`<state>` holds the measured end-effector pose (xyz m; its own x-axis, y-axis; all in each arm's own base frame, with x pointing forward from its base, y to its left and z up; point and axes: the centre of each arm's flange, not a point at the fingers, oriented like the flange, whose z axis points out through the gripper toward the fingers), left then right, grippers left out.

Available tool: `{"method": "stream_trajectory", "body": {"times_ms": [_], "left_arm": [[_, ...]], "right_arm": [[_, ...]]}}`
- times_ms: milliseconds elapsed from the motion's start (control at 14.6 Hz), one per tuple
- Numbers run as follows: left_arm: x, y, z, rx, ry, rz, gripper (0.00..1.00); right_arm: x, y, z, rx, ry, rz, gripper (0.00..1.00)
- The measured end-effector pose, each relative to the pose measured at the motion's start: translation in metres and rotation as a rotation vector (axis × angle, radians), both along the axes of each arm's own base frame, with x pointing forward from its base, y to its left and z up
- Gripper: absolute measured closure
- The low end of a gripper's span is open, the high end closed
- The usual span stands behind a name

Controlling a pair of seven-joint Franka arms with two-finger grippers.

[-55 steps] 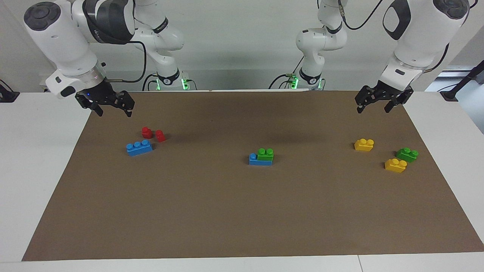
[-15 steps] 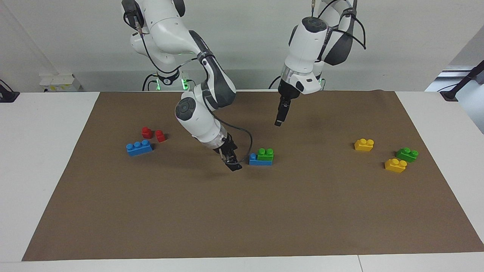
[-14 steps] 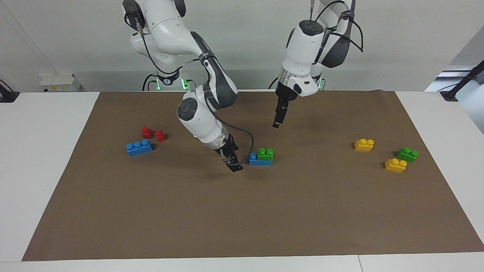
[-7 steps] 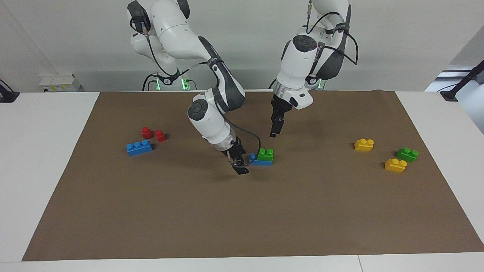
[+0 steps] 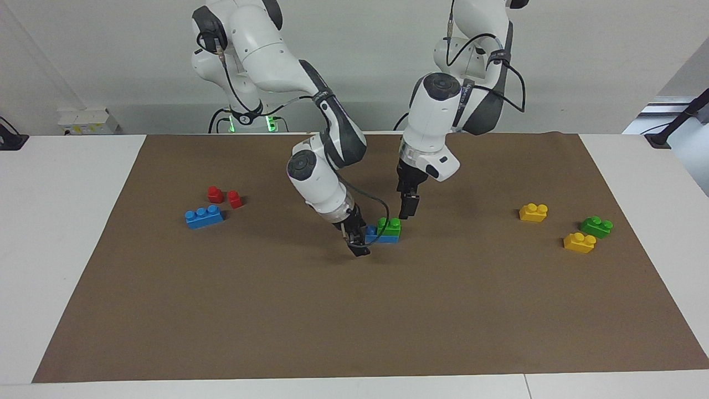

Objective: Remove green block with left arm and hold with right
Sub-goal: 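Grasp the green block with the left gripper while the right gripper grasps blue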

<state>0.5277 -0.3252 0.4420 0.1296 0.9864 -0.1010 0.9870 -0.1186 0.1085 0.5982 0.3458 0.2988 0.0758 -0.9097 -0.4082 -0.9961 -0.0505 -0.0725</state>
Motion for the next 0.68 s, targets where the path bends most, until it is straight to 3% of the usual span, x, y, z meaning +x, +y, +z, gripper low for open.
{"method": "stream_trajectory", "body": {"times_ms": [683], "left_arm": [[0.023, -0.008, -0.058, 0.066, 0.054, 0.106, 0.00]], "right_arm": [[-0.006, 0.005, -0.005, -0.005, 0.010, 0.011, 0.00]]}}
